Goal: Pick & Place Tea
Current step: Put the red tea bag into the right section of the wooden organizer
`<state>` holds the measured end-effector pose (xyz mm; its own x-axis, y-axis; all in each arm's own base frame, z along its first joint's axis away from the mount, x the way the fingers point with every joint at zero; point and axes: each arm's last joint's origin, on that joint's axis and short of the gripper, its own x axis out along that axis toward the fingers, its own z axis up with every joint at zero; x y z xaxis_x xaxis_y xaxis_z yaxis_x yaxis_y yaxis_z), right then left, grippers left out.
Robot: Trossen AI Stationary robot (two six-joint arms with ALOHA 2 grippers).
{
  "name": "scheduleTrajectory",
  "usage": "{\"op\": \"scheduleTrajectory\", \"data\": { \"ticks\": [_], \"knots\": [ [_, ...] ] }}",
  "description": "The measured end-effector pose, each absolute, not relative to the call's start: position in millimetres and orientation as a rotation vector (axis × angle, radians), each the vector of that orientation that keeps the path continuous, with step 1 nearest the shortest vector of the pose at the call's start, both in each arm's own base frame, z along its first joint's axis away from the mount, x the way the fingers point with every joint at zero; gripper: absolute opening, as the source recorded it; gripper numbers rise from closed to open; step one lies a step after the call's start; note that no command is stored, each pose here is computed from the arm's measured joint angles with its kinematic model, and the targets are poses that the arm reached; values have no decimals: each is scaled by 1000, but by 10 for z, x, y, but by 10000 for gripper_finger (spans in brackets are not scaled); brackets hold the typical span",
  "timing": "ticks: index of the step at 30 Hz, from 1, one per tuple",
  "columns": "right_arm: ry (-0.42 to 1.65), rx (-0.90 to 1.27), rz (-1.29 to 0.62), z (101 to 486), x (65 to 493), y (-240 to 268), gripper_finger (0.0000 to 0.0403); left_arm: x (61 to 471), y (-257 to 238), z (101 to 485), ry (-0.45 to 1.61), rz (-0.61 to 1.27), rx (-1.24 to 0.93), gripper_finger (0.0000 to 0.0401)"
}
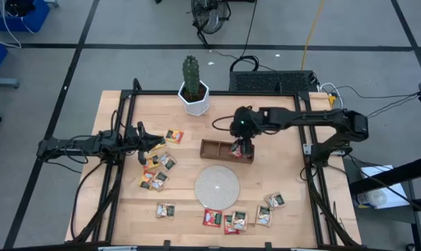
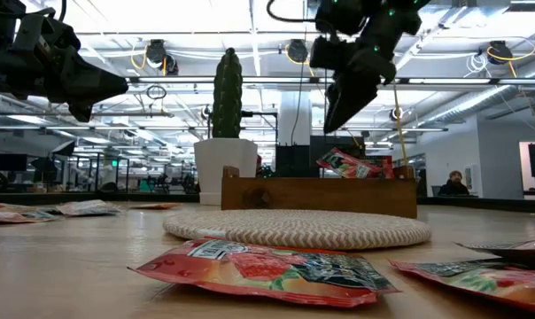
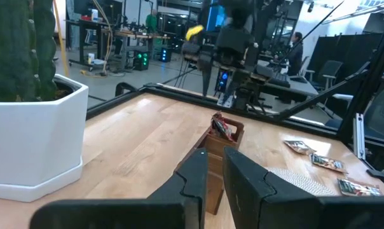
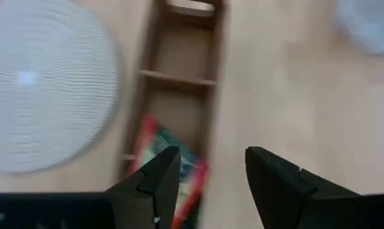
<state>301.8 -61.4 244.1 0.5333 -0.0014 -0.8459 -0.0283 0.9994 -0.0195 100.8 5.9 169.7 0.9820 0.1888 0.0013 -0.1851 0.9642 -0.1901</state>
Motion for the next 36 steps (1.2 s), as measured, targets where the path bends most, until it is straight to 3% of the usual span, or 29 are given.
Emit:
{"op": "scheduleTrajectory", "data": {
  "ticks": [23, 36],
  "knots": [
    [1074, 27, 80, 2060, 3022, -668, 152, 1008, 59, 1700, -22, 189, -191, 51],
    [1085, 24, 86, 2054, 3012, -662, 70, 1008, 59, 1698, -20, 189, -191, 51]
  ]
}}
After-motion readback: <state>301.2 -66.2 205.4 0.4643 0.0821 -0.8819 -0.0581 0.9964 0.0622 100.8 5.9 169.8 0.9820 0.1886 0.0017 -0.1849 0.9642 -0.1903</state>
